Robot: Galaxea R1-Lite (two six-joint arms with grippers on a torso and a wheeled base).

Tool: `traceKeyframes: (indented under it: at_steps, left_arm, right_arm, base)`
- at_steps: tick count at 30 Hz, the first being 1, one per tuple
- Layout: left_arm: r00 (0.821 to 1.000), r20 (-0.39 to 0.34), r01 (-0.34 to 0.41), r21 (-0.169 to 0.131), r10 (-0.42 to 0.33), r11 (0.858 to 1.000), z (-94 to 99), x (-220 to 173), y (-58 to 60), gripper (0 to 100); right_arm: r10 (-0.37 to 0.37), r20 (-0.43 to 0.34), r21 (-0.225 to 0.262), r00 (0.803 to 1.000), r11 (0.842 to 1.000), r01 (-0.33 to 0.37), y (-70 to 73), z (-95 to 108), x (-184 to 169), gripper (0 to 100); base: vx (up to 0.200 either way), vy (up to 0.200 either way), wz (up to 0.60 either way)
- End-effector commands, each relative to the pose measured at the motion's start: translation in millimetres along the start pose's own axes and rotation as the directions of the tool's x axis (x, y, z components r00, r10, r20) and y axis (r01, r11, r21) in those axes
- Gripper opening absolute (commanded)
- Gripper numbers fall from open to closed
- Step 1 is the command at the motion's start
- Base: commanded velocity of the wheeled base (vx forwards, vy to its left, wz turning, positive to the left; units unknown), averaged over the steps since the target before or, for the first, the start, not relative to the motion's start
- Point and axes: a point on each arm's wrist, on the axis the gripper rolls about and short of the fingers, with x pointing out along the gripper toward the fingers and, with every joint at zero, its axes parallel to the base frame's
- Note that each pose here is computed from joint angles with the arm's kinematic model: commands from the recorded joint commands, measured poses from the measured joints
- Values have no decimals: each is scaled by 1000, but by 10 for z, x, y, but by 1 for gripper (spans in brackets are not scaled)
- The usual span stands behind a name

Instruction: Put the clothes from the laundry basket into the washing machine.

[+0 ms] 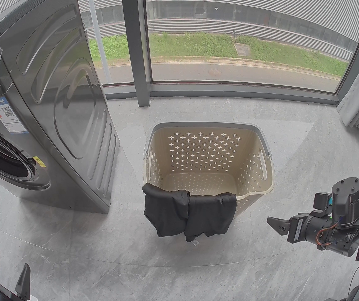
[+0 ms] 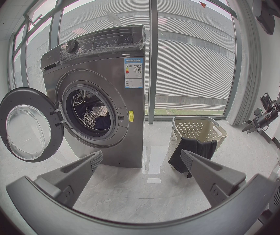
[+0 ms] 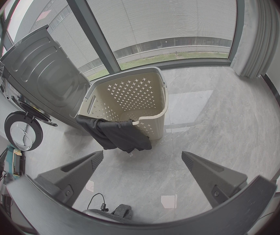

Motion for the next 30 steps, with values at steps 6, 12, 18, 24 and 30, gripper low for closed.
traceKeyframes:
  at_steps: [6, 12, 18, 24, 30]
  left_arm:
    - [1000, -3, -1, -1, 1, 1000, -47, 2, 1, 100]
    - [1000, -3, -1, -1, 1, 1000, -47, 2, 1, 100]
    - [1000, -3, -1, -1, 1, 1000, -47, 2, 1, 100]
    - [1000, -3, -1, -2, 1, 1000, -47, 2, 1, 100]
    - [1000, -3, -1, -2, 1, 1000, -47, 2, 1, 100]
  right_arm:
    - [32, -43, -26, 999, 999, -33, 226, -123, 409, 100]
    - [44, -70, -46, 997, 998, -47, 349, -206, 626, 100]
    - [40, -75, -50, 996, 998, -44, 414, -227, 830, 100]
    - [35, -87, -53, 996, 998, -40, 461, -263, 982, 100]
    - [41, -66, -45, 997, 998, -44, 491, -330, 1200, 100]
  base:
    - [0, 0, 0]
    - [0, 0, 0]
    - [0, 0, 0]
    - [0, 0, 0]
    - [0, 0, 0]
